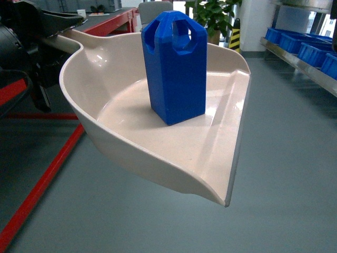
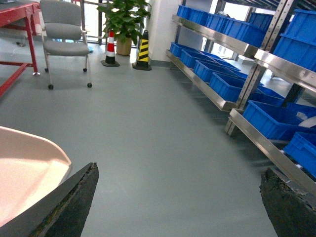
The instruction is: Place part in tray to right shelf
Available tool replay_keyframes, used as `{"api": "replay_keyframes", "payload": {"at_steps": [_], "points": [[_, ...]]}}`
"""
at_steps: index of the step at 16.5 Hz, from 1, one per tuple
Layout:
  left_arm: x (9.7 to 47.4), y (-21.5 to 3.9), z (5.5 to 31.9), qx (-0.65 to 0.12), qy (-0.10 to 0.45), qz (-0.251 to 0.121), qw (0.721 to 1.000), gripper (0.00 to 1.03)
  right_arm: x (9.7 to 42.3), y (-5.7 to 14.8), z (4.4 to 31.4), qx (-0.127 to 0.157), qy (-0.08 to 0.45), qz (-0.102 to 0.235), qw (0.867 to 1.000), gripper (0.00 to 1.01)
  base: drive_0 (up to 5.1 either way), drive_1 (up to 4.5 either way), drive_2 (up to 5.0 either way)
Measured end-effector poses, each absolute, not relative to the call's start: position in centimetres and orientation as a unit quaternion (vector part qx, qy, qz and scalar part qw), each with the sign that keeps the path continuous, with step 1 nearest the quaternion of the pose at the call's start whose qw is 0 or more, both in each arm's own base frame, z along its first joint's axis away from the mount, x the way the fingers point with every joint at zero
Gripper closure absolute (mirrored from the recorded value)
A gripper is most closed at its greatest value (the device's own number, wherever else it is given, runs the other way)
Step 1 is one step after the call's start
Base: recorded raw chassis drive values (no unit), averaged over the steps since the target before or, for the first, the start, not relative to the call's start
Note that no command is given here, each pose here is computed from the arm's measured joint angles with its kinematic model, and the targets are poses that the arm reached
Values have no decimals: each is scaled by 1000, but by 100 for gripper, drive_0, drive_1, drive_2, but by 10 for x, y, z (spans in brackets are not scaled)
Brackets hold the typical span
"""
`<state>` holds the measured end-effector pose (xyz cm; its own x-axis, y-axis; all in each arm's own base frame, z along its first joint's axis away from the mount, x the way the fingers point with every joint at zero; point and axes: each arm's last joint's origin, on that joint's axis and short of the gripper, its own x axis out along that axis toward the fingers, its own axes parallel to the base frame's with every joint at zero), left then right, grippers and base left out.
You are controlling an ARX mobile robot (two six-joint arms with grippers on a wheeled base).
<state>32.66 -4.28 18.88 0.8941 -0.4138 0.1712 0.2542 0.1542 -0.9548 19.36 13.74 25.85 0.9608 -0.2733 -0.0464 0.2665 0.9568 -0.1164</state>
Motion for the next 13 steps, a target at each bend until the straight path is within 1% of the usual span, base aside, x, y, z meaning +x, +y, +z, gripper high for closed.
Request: {"api": "replay_keyframes", "payload": {"at_steps": [13], "points": [[327,-43,189,-612,65,-221,757,90,194,138,258,-55,31,-136,989,3,-8,395,-410]]}}
